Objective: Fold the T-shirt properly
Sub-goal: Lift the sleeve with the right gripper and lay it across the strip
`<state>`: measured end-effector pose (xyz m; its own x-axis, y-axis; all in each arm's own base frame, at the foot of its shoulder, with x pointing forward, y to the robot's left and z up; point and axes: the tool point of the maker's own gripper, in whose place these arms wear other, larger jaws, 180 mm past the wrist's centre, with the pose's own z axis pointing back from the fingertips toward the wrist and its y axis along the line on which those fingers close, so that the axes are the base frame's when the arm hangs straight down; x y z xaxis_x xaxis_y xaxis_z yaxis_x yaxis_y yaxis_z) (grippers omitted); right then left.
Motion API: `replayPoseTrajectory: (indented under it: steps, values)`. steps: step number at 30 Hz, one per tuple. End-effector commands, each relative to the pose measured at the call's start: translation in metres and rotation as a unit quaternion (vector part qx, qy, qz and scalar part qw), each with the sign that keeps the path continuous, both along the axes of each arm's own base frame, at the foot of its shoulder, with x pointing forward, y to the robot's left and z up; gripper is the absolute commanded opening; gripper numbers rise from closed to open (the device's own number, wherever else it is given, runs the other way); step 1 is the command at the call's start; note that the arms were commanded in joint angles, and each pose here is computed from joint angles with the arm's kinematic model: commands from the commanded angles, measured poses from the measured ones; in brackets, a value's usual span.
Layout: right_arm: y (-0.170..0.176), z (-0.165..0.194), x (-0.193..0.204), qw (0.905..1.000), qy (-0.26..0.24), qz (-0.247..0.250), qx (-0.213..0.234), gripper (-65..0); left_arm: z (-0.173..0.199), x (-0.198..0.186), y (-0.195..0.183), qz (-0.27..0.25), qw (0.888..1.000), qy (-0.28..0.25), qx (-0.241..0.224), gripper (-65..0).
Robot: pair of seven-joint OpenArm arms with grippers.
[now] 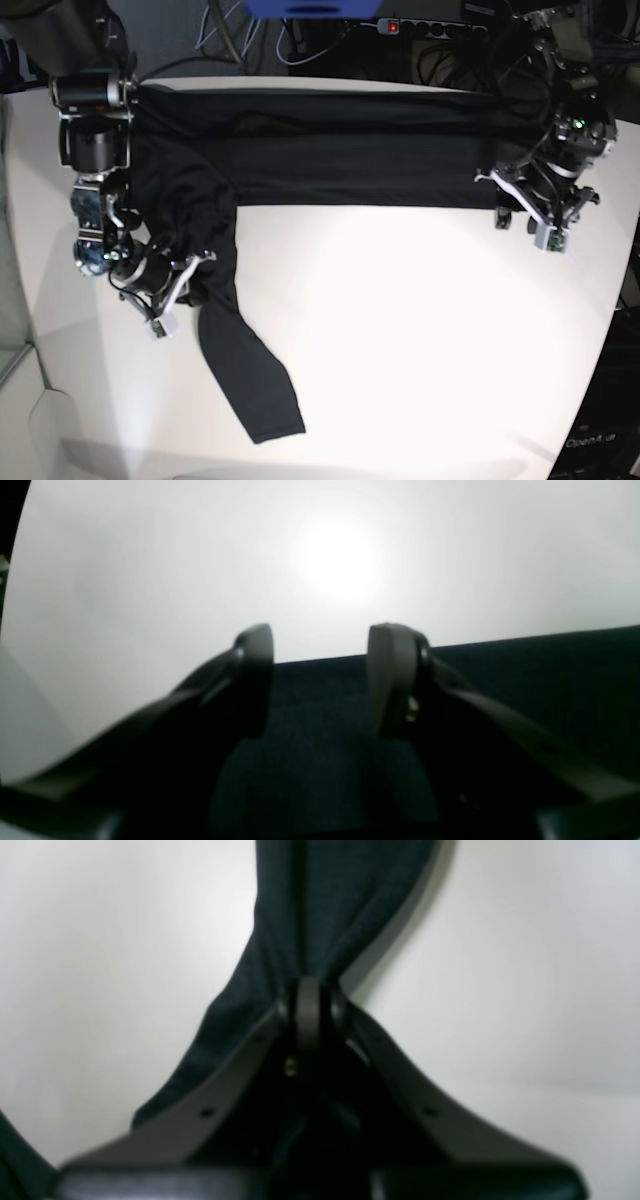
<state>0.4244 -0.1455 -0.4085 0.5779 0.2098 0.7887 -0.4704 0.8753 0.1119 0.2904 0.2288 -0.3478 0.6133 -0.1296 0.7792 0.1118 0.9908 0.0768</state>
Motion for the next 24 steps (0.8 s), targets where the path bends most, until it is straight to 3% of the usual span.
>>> replayPoseTrajectory:
  steps: [1,8,13,24]
  values:
    - [0.003,0.03,0.014,0.999,-0.044,0.005,0.006,-65.0,0.014,0.008,0.0,-0.004,1.0,-0.028,0.002,-35.7]
    - [0.03,0.07,-0.012,0.994,-0.086,0.049,-0.048,-65.0,0.015,0.008,0.001,-0.002,1.0,-0.028,0.002,-35.7]
    - [0.059,0.092,-0.041,0.9904,-0.105,0.068,-0.058,-65.0,0.016,0.008,0.003,-0.003,1.0,-0.029,0.006,-35.7]
    - [0.113,0.1,-0.102,0.9929,-0.089,0.075,-0.021,-65.0,0.028,0.01,0.003,-0.008,0.999,-0.044,0.016,-35.7]
